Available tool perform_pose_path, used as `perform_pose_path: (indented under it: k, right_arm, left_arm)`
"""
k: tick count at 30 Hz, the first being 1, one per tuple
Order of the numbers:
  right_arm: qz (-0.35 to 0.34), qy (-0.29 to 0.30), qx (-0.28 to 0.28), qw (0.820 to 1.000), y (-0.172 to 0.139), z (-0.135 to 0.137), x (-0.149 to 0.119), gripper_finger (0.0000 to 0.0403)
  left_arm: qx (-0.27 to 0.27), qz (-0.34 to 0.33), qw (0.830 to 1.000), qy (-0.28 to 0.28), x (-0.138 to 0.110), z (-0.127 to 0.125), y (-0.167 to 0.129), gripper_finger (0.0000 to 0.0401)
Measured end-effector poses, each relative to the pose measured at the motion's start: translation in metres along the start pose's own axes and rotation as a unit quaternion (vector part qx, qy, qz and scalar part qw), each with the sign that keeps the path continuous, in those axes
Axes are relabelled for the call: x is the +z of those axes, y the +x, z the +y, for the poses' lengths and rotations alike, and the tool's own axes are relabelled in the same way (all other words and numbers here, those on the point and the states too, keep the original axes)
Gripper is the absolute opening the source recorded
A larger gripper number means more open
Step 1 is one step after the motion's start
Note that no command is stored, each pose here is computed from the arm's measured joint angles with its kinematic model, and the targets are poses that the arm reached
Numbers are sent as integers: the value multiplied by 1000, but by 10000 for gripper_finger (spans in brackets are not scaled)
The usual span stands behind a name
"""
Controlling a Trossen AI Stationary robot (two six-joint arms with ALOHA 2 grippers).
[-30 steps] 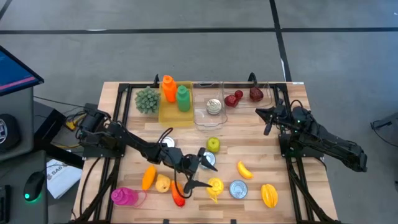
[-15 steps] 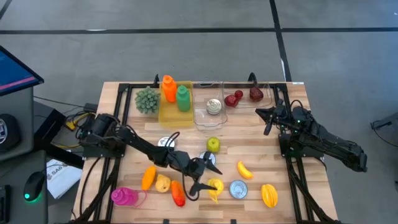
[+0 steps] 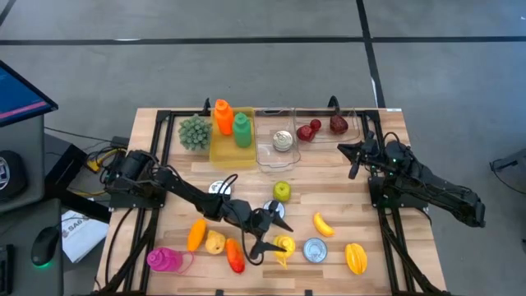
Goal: Pick & Place Food Item
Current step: Put the yellow bottle into the yellow bin
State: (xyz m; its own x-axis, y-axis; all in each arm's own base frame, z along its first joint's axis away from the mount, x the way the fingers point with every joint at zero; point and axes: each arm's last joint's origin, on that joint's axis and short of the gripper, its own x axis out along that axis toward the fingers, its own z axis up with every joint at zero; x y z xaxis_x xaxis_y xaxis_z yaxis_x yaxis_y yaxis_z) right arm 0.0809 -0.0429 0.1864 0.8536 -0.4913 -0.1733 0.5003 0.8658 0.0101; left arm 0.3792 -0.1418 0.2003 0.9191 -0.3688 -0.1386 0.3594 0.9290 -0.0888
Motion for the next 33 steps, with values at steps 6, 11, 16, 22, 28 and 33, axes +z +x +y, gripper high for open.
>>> perform_pose_path:
  k: [6, 11, 16, 22, 28, 33]
  right_arm:
    - [0, 0, 0, 1000, 0, 0, 0, 33]
    - [0, 0, 0, 1000, 0, 0, 0, 33]
    - [0, 0, 0, 1000, 0, 0, 0, 33]
    - [0, 0, 0, 1000, 0, 0, 0, 33]
    - [0, 0, 0, 1000, 0, 0, 0, 33]
    - [0, 0, 0, 1000, 0, 0, 0, 33]
  left_arm:
    - [0, 0, 1000, 1, 0, 0, 0, 254]
    - [0, -1, 1000, 1, 0, 0, 0, 221]
    - [0, -1, 1000, 1, 0, 0, 0, 189]
    - [0, -4, 1000, 1, 1, 0, 0, 157]
    - [0, -7, 1000, 2, 2, 0, 0, 140]
    - [1, -7, 1000, 2, 2, 0, 0, 126]
